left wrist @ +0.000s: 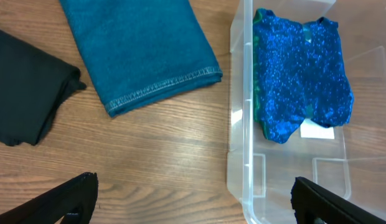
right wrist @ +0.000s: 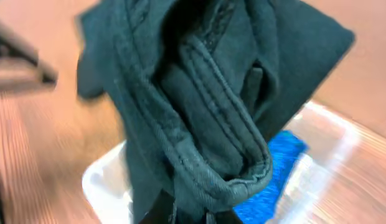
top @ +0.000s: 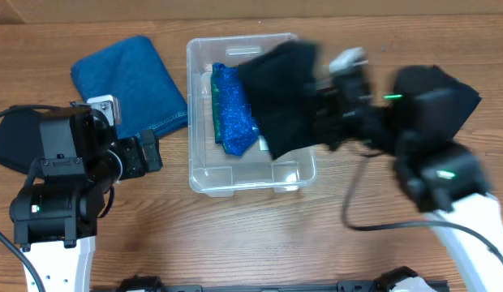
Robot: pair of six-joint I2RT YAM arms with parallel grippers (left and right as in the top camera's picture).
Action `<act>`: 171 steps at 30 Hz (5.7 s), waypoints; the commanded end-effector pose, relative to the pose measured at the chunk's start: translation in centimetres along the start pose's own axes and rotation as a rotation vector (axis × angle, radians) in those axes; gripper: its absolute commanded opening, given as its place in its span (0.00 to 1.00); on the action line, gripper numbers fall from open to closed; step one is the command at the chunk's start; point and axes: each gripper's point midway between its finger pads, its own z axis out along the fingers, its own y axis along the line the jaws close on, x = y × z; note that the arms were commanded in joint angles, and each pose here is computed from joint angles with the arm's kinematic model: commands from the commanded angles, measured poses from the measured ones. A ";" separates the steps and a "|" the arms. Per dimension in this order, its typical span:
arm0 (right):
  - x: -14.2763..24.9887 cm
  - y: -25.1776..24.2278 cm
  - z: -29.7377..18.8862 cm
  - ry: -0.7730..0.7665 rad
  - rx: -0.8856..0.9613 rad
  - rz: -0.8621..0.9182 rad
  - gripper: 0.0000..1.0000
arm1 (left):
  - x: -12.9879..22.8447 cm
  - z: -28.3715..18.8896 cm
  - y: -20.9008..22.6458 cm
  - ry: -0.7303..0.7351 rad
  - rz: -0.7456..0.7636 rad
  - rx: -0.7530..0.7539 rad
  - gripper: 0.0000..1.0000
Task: Pack container
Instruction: 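Move the right gripper to the black cloth on the right and grasp it, then place the black cloth into the bin's front half with the right gripper, then grasp the second black cloth on the right with the right gripper, then lay the second black cloth into the bin and release it, then reach the left gripper to the black cloth on the left and grasp it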
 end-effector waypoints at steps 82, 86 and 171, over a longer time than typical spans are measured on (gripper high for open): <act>12.0 -33.2 -11.2 -0.201 0.492 0.791 0.04 | -0.1 -0.4 -0.2 0.000 -0.004 0.005 1.00; 1.0 -23.5 -10.2 -0.246 0.370 0.406 0.04 | -0.1 -0.4 -0.2 0.000 -0.004 0.003 1.00; 4.3 -12.2 -0.1 0.315 0.522 0.633 1.00 | 1.0 -0.3 0.8 0.048 -0.054 -0.049 1.00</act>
